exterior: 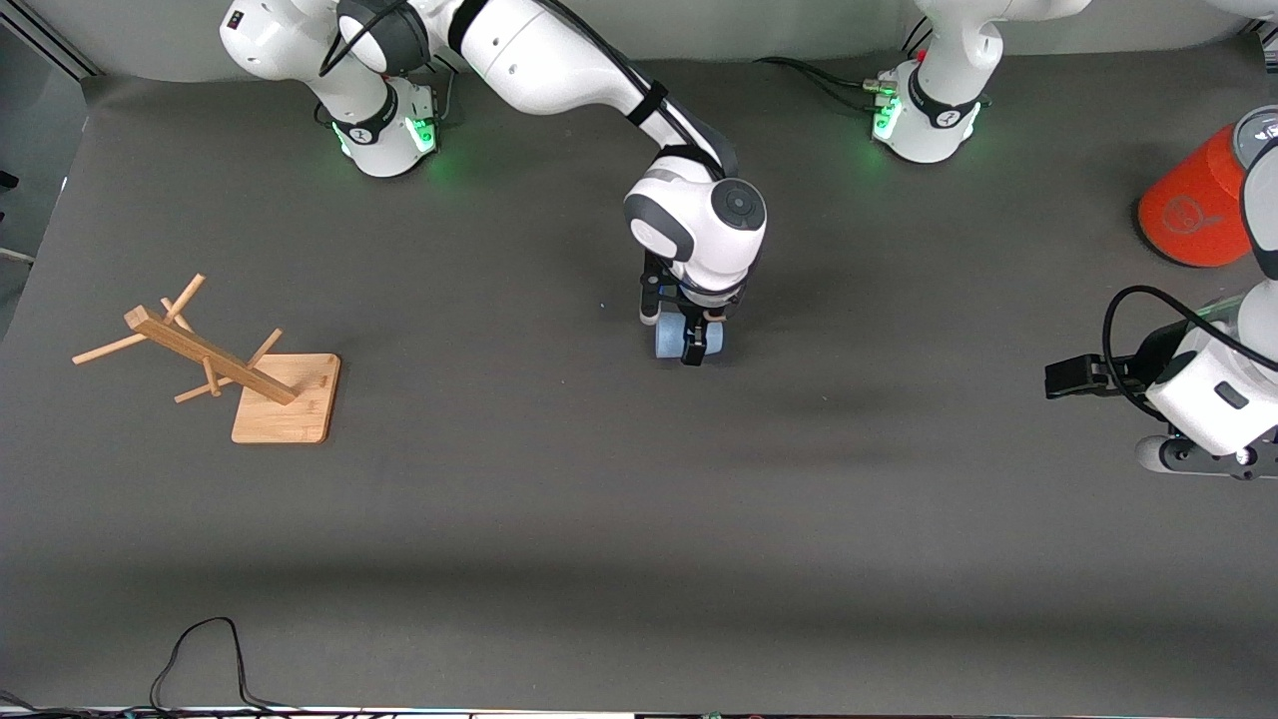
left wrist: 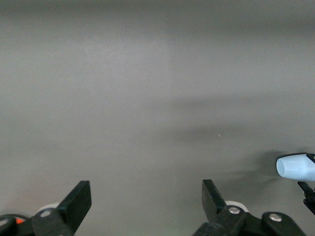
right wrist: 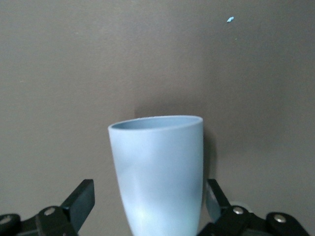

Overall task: Rotate and upright cup with both arms
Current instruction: 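Lower the blue cup onto the table with the right gripper, then open the right gripper and withdraw it, leaving the cup on its side, then reach the left gripper down to the rim of the lying cup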

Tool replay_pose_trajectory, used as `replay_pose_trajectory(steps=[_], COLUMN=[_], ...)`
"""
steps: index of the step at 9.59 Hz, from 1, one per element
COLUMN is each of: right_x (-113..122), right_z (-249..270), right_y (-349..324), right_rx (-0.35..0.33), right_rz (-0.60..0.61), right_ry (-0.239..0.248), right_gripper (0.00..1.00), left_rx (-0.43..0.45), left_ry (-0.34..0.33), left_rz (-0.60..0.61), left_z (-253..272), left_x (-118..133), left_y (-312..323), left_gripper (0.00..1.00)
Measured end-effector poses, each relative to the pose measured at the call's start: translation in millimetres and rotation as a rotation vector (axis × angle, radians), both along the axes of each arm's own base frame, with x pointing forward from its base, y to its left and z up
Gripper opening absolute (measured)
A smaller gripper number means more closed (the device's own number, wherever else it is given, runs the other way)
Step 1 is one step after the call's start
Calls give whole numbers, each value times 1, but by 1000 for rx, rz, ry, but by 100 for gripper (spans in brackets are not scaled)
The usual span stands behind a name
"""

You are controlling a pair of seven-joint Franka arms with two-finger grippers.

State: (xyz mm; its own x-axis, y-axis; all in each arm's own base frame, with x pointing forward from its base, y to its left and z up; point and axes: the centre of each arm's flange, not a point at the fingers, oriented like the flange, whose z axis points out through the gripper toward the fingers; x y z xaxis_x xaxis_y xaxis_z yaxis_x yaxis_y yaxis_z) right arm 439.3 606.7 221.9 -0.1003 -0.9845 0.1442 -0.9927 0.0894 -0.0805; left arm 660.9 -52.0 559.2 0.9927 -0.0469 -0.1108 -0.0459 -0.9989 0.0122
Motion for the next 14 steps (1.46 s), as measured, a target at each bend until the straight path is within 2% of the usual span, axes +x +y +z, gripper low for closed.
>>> replay_pose_trajectory(steps=[3, 6, 8, 11, 14], right_x=[12, 47, 68, 87, 94], right_z=[105, 217, 271, 332, 359], right_y=[-25, -124, -211, -344, -468], right_rx=[32, 45, 59, 100, 135], right_rz=[45, 240, 395, 679, 980], right_ry=[119, 237, 293, 320, 316], right_gripper=[100, 100, 100, 100, 100], left_rx=[0, 0, 0, -2, 31], left_ry=[1, 1, 2, 35, 35], left_rz=[1, 0, -4, 11, 106], left_z=[0, 0, -1, -2, 1], left_x=[0, 0, 0, -8, -31], left_y=[1, 0, -2, -36, -139], left_gripper=[100, 100, 100, 100, 100])
